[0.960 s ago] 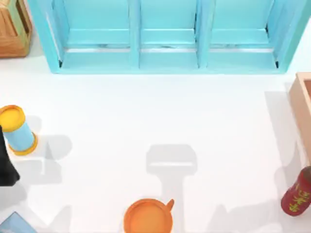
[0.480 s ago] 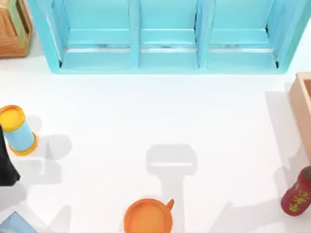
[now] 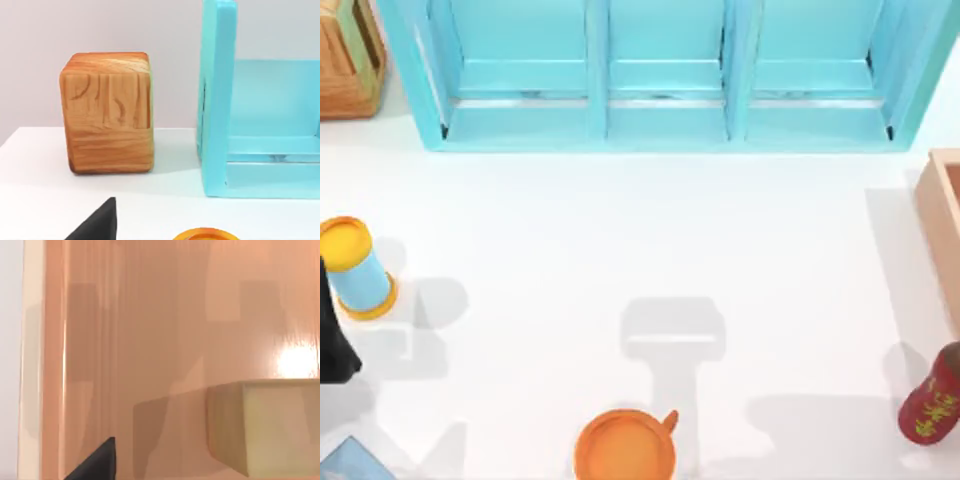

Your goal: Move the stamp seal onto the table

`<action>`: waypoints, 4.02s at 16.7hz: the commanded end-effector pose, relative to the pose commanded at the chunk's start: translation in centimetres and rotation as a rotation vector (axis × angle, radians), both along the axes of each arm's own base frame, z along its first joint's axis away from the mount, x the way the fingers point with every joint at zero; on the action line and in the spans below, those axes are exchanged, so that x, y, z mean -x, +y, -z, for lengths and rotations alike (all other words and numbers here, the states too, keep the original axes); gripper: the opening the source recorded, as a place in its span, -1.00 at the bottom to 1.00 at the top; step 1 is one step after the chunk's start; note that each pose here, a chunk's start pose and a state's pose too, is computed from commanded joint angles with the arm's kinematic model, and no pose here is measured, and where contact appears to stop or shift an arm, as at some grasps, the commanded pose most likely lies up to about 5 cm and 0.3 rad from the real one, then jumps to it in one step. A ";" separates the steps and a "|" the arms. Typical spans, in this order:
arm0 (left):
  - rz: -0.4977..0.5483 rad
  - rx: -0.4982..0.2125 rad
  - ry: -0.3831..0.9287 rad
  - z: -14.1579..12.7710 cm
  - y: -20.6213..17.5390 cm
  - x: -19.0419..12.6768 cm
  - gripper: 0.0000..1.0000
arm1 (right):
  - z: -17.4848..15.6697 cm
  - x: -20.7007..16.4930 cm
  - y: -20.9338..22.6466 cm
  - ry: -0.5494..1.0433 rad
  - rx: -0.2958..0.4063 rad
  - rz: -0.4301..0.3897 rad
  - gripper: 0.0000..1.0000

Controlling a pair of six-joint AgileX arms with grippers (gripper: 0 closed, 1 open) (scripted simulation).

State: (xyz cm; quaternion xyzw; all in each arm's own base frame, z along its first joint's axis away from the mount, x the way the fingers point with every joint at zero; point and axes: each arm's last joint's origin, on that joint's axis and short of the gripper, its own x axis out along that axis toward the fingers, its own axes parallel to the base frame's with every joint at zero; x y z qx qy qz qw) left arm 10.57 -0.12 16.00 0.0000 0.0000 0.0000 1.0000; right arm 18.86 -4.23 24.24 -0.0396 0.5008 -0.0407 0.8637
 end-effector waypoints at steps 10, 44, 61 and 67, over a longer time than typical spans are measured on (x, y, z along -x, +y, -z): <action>0.000 0.000 0.000 0.0 0.0 0.0 1.00 | 0.0 -7.8 -5.3 0.514 -0.115 0.004 1.00; 0.000 0.000 0.000 0.0 0.0 0.0 1.00 | 10.0 -7.9 -5.4 0.518 -0.116 0.004 -0.96; 0.000 0.000 0.000 0.0 0.0 0.0 1.00 | 4.0 -11.4 -1.0 0.491 -0.106 0.114 -1.00; 0.000 0.000 0.000 0.0 0.0 0.0 1.00 | -1.8 -10.2 6.8 0.531 -0.119 0.087 -1.00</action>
